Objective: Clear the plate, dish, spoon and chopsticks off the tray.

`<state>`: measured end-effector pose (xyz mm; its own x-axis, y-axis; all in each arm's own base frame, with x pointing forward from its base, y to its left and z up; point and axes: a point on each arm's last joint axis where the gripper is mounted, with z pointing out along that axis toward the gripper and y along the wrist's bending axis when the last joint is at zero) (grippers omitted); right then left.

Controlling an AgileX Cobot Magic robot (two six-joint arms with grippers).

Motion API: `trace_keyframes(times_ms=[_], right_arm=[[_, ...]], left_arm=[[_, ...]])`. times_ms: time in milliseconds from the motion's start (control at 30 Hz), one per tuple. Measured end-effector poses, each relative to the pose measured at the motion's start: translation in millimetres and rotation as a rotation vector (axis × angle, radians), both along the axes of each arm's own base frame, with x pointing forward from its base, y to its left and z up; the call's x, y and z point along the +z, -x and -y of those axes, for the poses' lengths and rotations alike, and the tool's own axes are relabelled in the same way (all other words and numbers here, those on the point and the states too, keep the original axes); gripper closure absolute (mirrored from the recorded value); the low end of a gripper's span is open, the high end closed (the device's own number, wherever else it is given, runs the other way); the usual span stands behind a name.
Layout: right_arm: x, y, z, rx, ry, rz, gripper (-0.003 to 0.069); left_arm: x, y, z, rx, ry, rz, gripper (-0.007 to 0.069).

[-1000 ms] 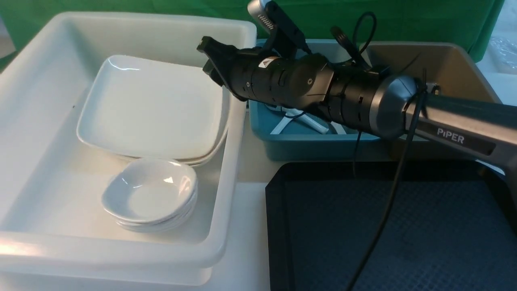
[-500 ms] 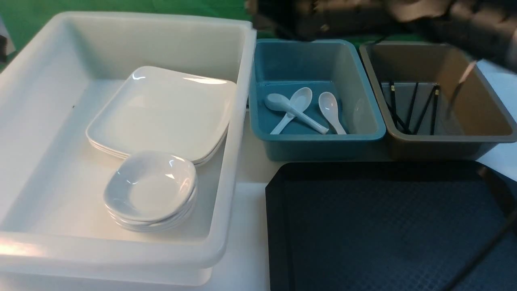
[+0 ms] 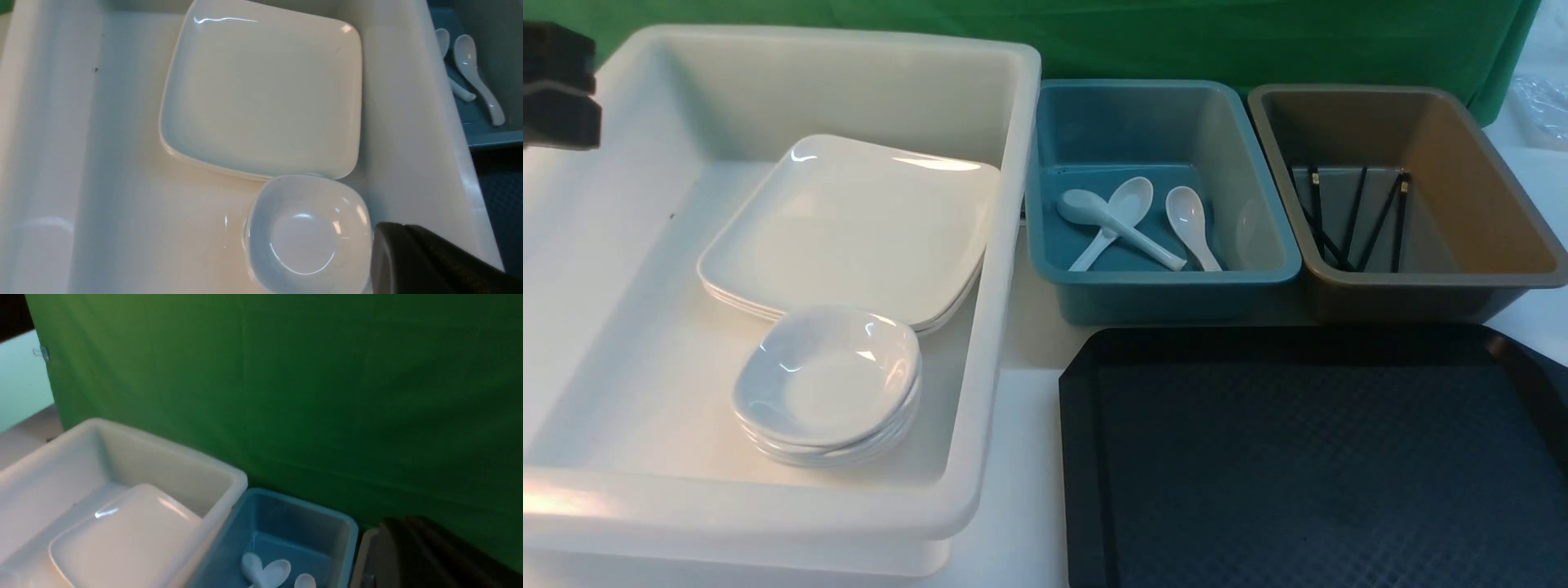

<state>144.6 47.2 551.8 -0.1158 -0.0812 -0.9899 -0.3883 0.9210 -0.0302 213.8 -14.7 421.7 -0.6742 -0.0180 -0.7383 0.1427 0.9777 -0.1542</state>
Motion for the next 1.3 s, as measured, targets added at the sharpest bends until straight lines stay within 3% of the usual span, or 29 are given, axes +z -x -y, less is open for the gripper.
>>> trace_keyframes(times_ms=[167, 300, 467, 667, 933, 1067, 1300], right_arm=[[-18, 70, 22, -0.085, -0.074, 0.161, 0.0635], [-60, 114, 38, -0.163, -0.103, 0.276, 0.0635], [-111, 142, 46, -0.179, -0.164, 0.395, 0.0635], [-142, 168, 52, -0.173, -0.233, 0.56, 0.0631], [-143, 181, 54, -0.171, -0.25, 0.618, 0.0603], [-143, 181, 54, -0.171, -0.251, 0.618, 0.0591], [-143, 181, 54, -0.171, -0.25, 0.617, 0.0574]], left_arm=[[2, 1, 11, -0.086, 0.026, 0.02, 0.0623], [1, 5, 32, -0.203, 0.014, 0.013, 0.0623], [3, 18, 62, -0.372, -0.002, 0.023, 0.0623], [18, 64, 82, -0.556, 0.002, 0.131, 0.0623], [12, 125, 54, -0.5, 0.083, 0.367, 0.0623], [-14, 157, 35, -0.428, 0.157, 0.506, 0.0623], [-44, 175, 24, -0.376, 0.223, 0.596, 0.0623]])
